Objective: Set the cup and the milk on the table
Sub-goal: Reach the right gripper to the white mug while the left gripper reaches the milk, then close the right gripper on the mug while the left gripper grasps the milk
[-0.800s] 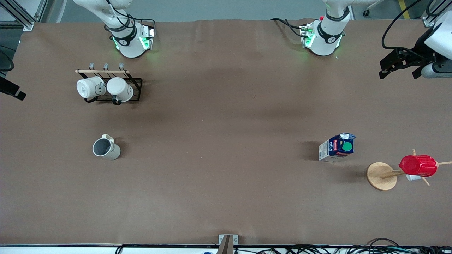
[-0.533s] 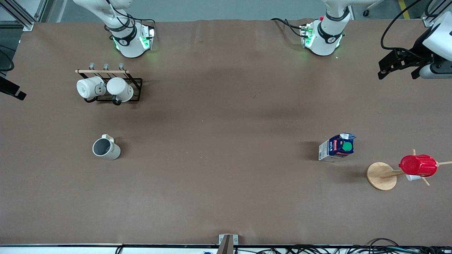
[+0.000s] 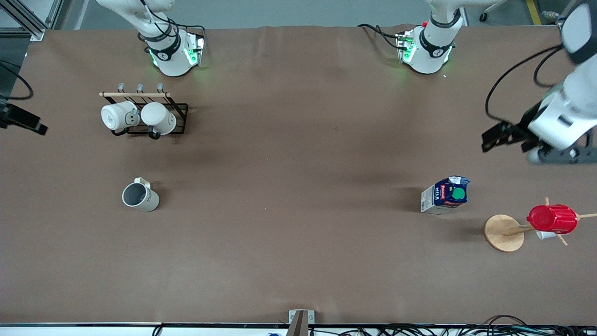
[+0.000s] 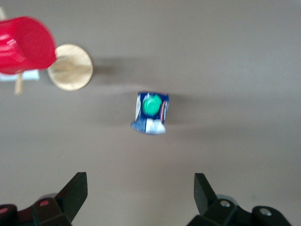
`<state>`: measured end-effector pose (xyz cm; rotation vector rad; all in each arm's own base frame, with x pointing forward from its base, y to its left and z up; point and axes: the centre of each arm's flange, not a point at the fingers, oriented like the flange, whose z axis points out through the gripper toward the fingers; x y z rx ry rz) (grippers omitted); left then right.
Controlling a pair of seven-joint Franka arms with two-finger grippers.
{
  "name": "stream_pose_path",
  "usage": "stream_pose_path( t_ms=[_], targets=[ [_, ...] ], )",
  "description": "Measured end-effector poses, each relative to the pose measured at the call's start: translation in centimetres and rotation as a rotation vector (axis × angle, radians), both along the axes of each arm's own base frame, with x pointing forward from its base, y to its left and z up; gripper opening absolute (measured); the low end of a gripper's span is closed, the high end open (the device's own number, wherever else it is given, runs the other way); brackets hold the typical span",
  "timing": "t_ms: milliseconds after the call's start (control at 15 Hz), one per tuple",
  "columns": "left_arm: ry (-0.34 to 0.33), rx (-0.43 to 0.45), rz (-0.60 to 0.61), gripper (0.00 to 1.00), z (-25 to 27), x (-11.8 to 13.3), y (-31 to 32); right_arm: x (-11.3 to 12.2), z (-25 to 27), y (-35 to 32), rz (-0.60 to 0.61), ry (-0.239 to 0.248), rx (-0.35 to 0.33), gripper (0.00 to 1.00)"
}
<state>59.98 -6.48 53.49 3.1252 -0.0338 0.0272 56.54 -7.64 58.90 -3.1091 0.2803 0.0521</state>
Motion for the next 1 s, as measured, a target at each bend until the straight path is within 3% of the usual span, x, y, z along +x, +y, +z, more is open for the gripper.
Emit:
stream_pose_path(
  t_ms=[400,733,1000],
  targets=[
    [0.049,0.018,-0.036,1.0,-11.6,4.1,-1.2,2.4,-16.8,1.2,0.131,-0.043,-0.011,1.0],
    [0.096,0.022,-0.071,1.0,-15.6,4.6,-1.4,4.0,-28.1,2.9,0.245,-0.106,-0.037,1.0],
    [0.097,0.02,-0.074,0.96,-17.5,4.6,-1.4,3.9,-32.9,2.5,0.323,-0.103,-0.045,1.0]
  ],
)
